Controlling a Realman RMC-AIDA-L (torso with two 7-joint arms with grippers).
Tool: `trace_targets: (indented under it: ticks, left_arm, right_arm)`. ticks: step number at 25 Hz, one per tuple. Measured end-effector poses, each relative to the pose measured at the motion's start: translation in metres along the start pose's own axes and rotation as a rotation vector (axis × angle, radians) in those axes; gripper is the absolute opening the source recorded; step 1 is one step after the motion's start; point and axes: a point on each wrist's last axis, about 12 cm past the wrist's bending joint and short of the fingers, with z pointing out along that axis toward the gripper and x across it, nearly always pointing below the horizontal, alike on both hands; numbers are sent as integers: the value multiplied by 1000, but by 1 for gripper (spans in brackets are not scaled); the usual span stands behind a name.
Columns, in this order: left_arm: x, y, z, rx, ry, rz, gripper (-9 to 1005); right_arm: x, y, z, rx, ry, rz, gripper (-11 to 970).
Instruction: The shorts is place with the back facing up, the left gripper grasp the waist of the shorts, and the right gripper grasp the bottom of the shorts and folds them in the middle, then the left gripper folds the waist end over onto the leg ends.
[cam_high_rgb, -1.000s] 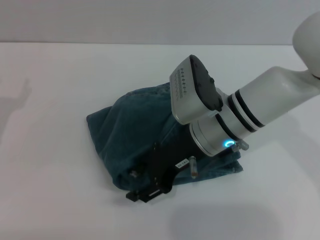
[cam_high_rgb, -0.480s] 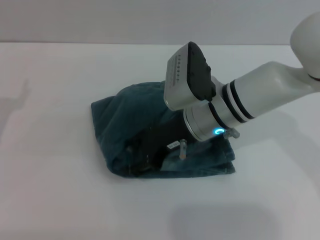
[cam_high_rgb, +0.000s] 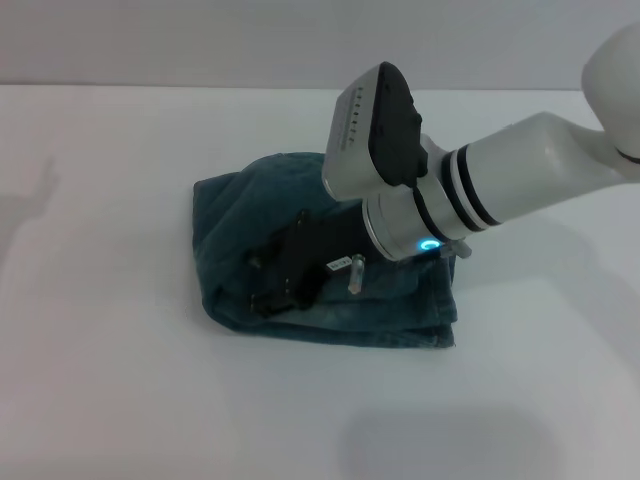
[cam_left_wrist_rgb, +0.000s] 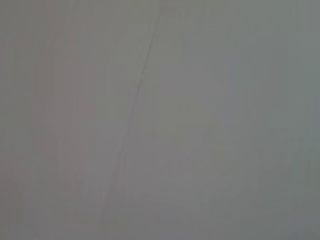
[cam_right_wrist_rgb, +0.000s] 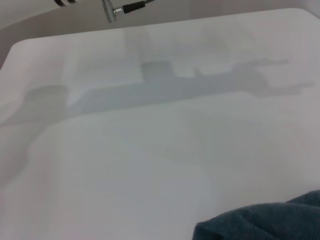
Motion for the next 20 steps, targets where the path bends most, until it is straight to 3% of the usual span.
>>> trace_targets:
  ticks: [12,20]
  left_arm:
    - [1,2,2,-15,11,0,824]
    - [-1,-1,8,-16,0,-10,824]
  right_arm:
    - [6,21,-22,-25,-152,-65,590]
    - [18,6,-53,133,-462,12,591]
